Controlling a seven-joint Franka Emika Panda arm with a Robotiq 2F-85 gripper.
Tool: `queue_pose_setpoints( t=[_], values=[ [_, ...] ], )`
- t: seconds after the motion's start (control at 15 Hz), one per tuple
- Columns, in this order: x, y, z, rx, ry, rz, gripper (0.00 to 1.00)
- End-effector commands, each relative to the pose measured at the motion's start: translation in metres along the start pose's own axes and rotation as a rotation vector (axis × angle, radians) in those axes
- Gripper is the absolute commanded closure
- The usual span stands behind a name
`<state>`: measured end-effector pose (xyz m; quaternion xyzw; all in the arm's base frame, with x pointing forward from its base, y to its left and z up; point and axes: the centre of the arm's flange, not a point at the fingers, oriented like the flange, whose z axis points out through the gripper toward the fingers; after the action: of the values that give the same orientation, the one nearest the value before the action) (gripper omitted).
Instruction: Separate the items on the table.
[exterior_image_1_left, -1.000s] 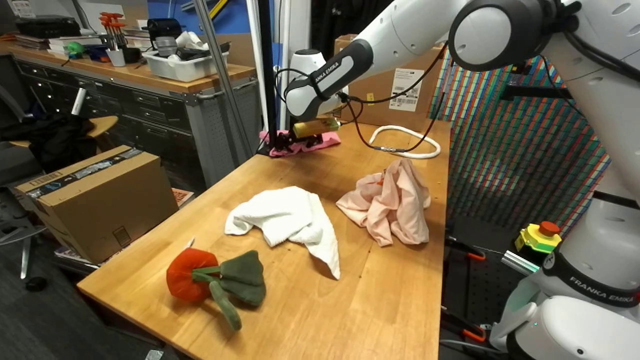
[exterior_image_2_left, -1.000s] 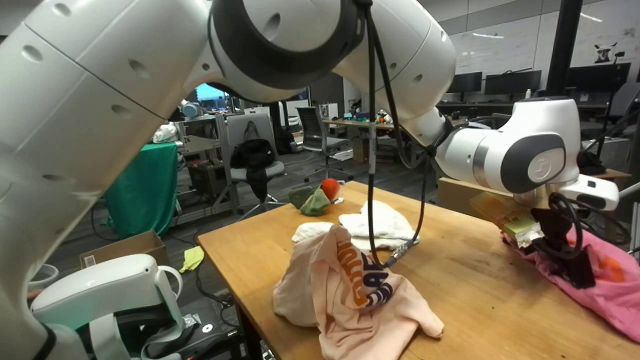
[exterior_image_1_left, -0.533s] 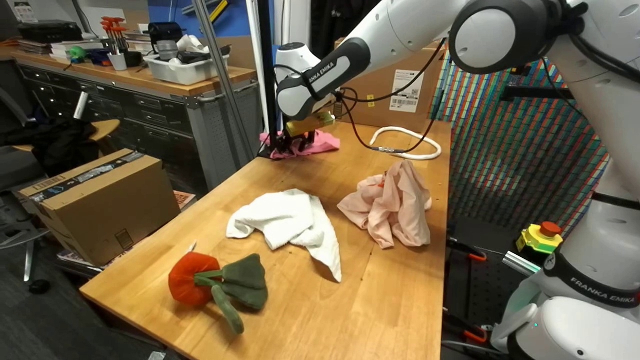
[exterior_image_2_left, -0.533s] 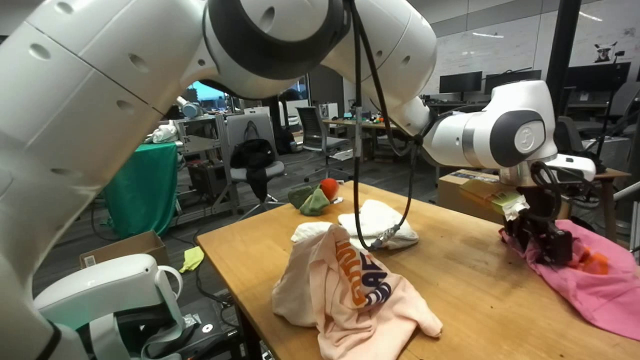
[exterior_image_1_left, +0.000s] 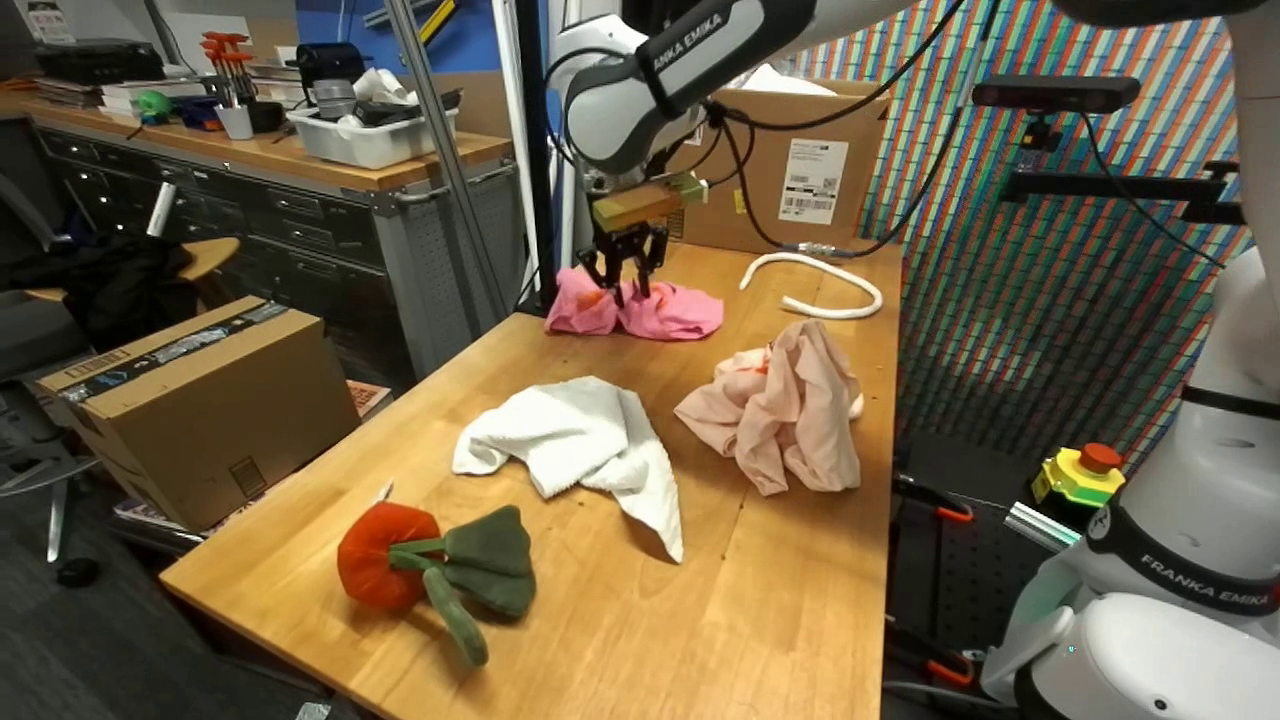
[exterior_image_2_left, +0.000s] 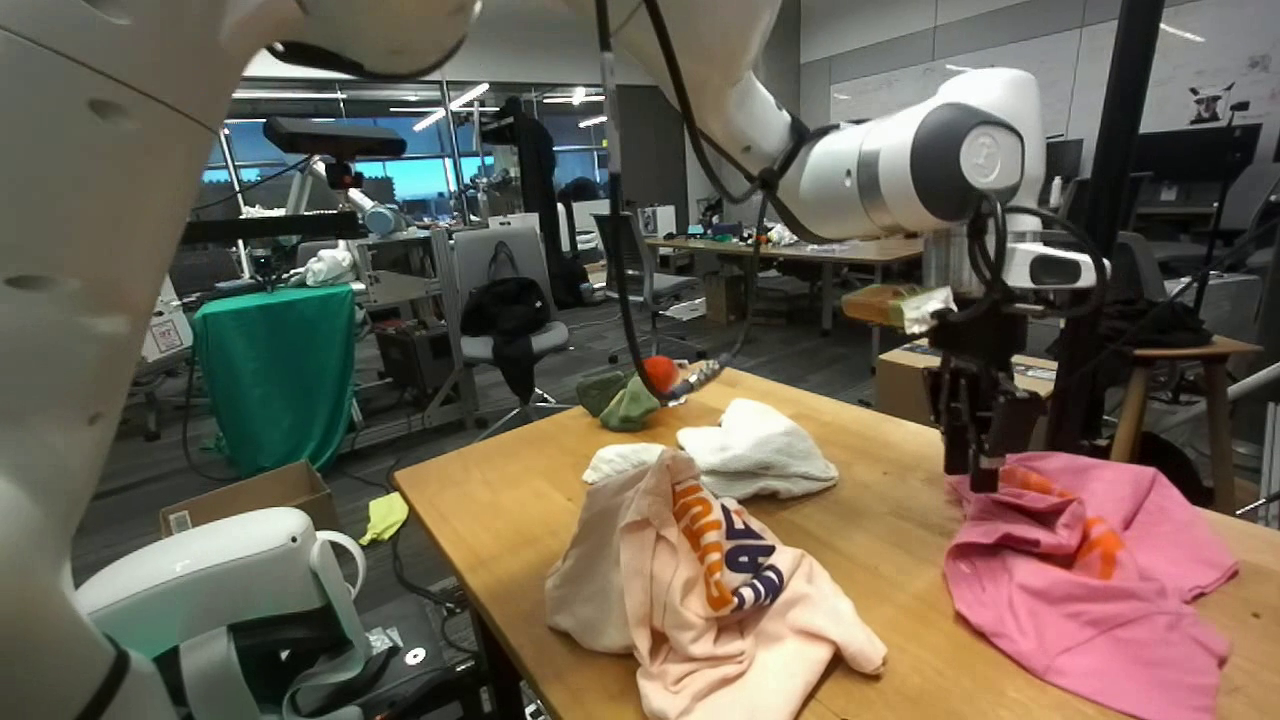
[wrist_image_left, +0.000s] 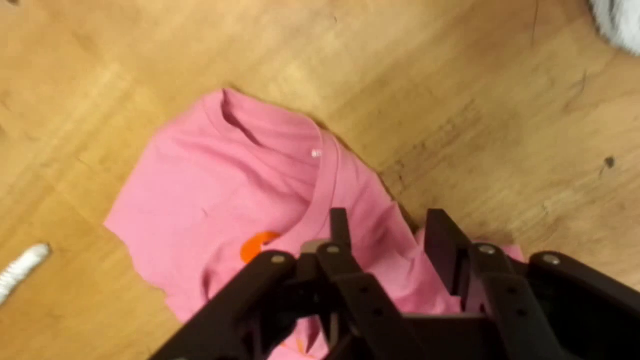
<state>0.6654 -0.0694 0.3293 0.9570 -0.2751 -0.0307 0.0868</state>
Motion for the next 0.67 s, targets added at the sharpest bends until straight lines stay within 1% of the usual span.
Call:
queue_pose_setpoints(
  t=[0.0, 0.2, 0.27, 0.4, 0.6],
  values=[
    [-0.057, 0.036, -0.055, -0.012, -0.077, 0.007, 0.23],
    [-0.076, 0.056, -0.088, -0.027, -0.101, -0.007, 0.02],
    [-0.082, 0.062, -0.101, -0.022, -0.107, -0.021, 0.00],
    [-0.099, 0.071, -0.130, -0.001, -0.110, -0.081, 0.00],
    [-0.136, 0.083, -0.178, 0.041, -0.081, -0.213, 0.00]
  ],
)
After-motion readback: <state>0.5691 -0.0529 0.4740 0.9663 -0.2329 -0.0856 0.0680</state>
